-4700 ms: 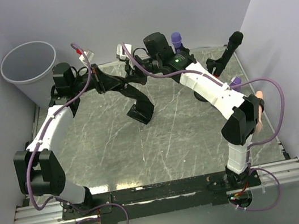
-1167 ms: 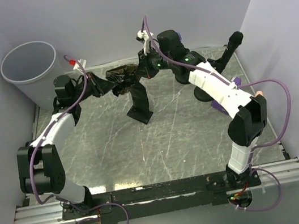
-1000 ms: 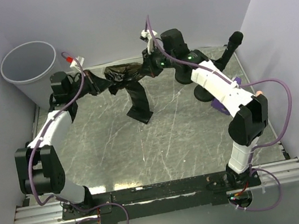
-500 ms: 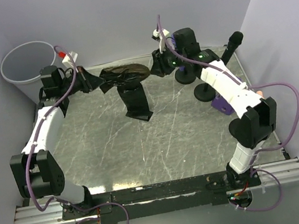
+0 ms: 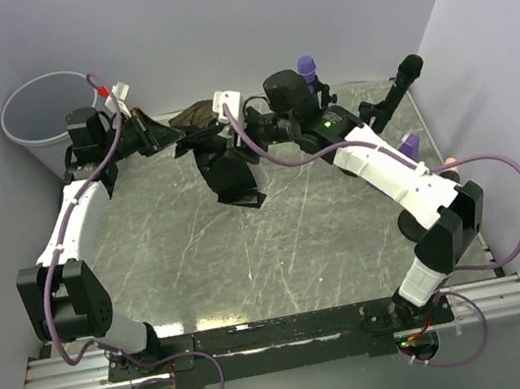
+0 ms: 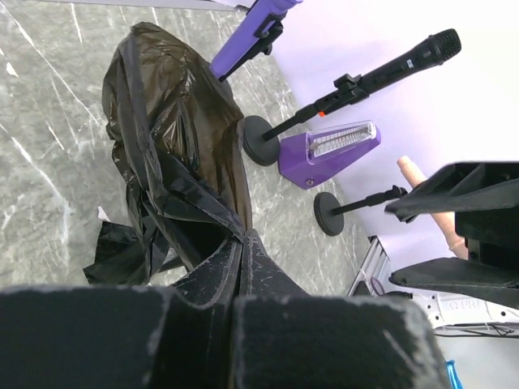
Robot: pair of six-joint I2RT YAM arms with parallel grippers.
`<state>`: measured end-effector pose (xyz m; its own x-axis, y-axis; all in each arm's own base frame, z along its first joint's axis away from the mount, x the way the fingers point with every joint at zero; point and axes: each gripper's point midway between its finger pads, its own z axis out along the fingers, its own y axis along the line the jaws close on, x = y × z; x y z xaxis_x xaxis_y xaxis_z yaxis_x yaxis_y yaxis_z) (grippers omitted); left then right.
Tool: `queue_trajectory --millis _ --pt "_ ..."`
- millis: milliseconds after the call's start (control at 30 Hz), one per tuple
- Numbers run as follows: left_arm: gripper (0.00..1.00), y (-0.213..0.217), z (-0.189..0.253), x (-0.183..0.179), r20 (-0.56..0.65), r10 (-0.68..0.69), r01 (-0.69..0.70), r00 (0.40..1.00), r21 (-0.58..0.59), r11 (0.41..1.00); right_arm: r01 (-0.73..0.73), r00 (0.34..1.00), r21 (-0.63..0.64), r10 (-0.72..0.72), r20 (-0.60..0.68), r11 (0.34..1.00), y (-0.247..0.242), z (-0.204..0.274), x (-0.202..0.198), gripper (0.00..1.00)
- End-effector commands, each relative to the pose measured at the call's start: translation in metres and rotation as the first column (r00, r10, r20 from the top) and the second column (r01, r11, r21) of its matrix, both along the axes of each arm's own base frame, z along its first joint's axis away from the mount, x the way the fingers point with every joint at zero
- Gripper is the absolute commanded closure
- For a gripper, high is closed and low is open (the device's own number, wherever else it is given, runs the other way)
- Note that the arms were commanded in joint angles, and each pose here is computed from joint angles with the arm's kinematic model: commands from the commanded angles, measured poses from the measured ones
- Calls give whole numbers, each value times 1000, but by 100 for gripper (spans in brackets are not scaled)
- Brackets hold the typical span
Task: Put the trash bags into the trash bin
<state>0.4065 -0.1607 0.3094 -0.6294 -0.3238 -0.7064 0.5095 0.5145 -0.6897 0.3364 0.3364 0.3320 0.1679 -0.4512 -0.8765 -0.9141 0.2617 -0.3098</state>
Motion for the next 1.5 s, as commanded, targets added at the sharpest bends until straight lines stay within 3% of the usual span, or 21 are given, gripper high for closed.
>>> queue_trajectory --millis 0,133,433,500,633,667,700,767,900,1133,1233,1267,1333,1367,1467 --pt "99 -7 26 -13 61 -39 40 997 -8 999 -77 977 19 71 202 997 14 23 16 40" --pt "99 -11 25 -24 79 -68 66 995 28 997 -164 948 -9 160 275 986 31 18 24 36" --pt "99 -16 29 -41 112 -104 101 988 37 994 -294 930 -83 305 206 952 57 -25 33 37" --pt "99 -15 28 -43 115 -107 102 988 50 994 -294 928 -91 307 212 951 58 -28 37 47" --pt "98 -14 23 -45 114 -113 105 987 77 991 -294 920 -93 308 242 951 56 -22 36 95" --pt "84 -12 24 -45 129 -124 112 984 92 989 -301 917 -99 317 244 948 54 -21 32 100" --pt "72 -7 26 -46 152 -127 107 980 138 985 -310 912 -105 327 246 945 52 -20 28 100" --pt "62 10 19 -47 150 -133 100 980 214 972 -327 904 -112 345 252 939 47 -19 19 100" --pt "65 47 24 -58 226 -217 142 950 307 941 -364 892 -107 379 245 925 36 -21 1 100" --pt "56 63 -11 -55 239 -334 198 912 456 868 -394 902 -81 402 158 915 32 -27 -16 100" --pt "50 76 -52 -41 152 -265 157 952 499 852 -390 910 -102 400 112 915 31 -44 -15 100" --pt "49 80 -65 -38 119 -245 154 962 504 850 -397 909 -119 408 90 910 30 -53 -16 94" --pt "46 82 -81 -27 63 -162 115 985 464 878 -403 910 -166 413 25 900 25 -73 -18 65" --pt "45 81 -85 -24 23 -104 85 994 420 903 -399 915 -176 402 -19 900 23 -81 -19 57" --pt "38 75 -87 -17 -9 -28 29 1000 326 945 -365 927 -187 338 -159 912 20 -108 -18 49"
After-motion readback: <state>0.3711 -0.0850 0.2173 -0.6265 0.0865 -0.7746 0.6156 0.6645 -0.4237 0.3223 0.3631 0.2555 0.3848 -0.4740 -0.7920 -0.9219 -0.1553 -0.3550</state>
